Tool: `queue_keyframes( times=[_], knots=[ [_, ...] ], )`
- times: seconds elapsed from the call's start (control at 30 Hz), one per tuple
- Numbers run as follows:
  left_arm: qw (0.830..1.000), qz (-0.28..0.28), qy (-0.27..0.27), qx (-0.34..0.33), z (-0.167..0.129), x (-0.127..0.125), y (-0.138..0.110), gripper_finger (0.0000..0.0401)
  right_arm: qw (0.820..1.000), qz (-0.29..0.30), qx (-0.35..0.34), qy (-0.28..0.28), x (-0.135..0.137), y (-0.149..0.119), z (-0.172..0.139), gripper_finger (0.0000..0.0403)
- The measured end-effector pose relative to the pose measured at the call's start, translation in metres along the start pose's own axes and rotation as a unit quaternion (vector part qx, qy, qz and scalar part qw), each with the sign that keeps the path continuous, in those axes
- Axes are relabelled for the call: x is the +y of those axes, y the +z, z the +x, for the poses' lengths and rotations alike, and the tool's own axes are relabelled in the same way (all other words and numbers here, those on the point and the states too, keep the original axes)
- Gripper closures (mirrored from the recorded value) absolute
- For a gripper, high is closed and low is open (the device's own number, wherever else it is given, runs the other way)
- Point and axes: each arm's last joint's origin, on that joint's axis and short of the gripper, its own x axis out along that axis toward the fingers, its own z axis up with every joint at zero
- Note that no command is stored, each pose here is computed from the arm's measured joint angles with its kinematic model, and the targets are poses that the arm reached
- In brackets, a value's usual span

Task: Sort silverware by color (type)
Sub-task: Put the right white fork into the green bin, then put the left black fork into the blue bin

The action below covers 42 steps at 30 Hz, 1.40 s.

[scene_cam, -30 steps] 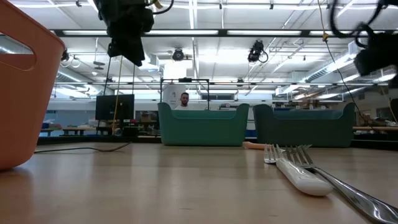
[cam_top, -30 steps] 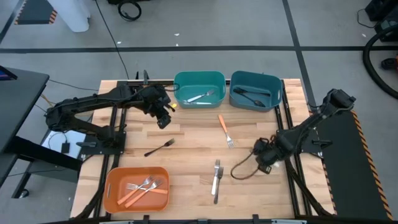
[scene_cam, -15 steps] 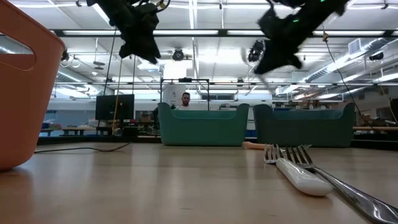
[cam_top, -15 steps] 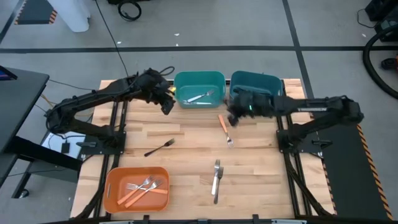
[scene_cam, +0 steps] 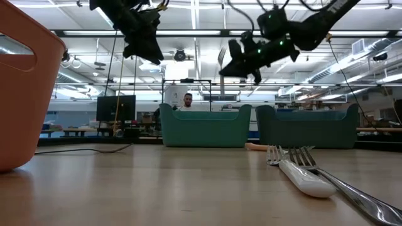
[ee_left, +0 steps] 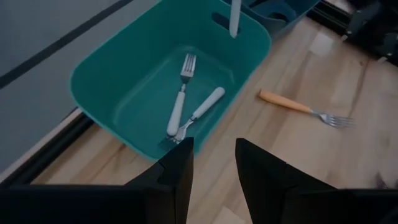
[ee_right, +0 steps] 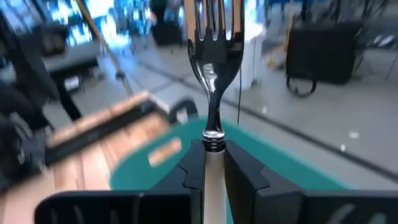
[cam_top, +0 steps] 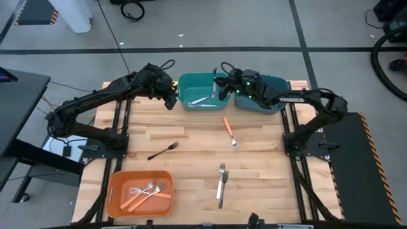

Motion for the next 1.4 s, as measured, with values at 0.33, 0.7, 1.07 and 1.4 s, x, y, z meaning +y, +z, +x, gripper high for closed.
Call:
queue_keyframes(
  times=[0.33, 0.7, 1.07, 1.4],
  knots=[
    [1.000, 0.001, 0.029, -0.002, -0.001, 0.020, 0.002, 0.0273, 0.985, -0.126, 0.120, 0.017, -0.016, -0.019, 0.021, 0.0359],
    [0.999, -0.014, 0.047, 0.005, -0.002, 0.032, 0.001, 0.0273, 0.957, -0.182, 0.225, 0.036, -0.015, -0.003, 0.051, 0.0277],
    [0.996, 0.040, 0.027, 0.072, 0.014, 0.024, -0.009, 0.0273, 0.961, -0.212, 0.177, -0.030, -0.011, 0.038, 0.044, 0.0262],
    [0.976, 0.036, -0.014, 0.213, 0.024, -0.004, -0.045, 0.0273, 0.966, -0.218, 0.115, -0.075, -0.002, 0.086, -0.001, 0.0261]
  ],
)
